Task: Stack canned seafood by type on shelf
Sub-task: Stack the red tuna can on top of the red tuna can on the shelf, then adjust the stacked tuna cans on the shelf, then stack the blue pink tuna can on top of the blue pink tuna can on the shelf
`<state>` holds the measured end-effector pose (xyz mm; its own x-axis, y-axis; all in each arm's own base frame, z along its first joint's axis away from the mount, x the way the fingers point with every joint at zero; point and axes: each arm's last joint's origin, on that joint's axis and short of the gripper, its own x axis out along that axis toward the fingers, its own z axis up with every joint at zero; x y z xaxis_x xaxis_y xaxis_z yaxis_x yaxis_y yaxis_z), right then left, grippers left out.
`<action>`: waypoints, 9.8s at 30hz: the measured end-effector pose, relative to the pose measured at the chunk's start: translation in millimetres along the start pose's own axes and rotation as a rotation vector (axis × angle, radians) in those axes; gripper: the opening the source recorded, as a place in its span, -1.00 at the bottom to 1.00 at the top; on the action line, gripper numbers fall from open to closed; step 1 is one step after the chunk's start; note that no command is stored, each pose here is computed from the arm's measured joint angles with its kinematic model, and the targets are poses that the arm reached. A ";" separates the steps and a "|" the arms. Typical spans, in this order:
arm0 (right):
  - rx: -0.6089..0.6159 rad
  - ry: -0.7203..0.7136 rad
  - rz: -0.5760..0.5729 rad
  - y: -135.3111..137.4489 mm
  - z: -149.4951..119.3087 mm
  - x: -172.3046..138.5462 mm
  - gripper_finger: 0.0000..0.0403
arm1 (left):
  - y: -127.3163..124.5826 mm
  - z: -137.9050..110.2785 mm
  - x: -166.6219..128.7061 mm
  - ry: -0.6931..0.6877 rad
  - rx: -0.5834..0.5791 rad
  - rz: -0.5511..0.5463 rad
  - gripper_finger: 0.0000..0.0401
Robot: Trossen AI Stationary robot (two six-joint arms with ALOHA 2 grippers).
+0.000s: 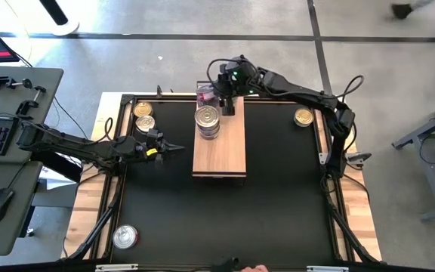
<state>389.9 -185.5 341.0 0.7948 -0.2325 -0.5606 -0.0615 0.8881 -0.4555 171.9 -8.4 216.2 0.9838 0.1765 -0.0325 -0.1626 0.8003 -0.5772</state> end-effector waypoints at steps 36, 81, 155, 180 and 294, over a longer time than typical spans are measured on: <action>0.054 -0.011 0.029 -0.3 -2.2 2.0 0.15 | 0.3 -0.6 0.0 0.008 0.032 0.001 -1.00; 0.057 0.061 -0.159 -42.7 -20.1 -50.6 0.15 | -16.7 22.1 17.0 0.177 0.219 0.068 -1.00; 0.189 -0.112 -0.178 -53.2 -6.4 -110.1 0.15 | 48.2 57.1 133.8 0.358 0.646 0.387 -1.00; 0.197 -0.196 -0.311 -50.7 14.8 -130.9 0.15 | 62.2 51.9 152.2 0.281 0.643 0.360 -1.00; 0.648 0.194 -0.106 -17.8 -16.6 -129.5 0.14 | 47.0 97.3 -11.4 0.584 0.112 0.891 -1.00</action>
<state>278.1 -177.8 410.2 0.6499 -0.3447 -0.6773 0.4326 0.9005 -0.0431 145.7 82.9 268.9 0.3866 0.4455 -0.8075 -0.8169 0.5719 -0.0756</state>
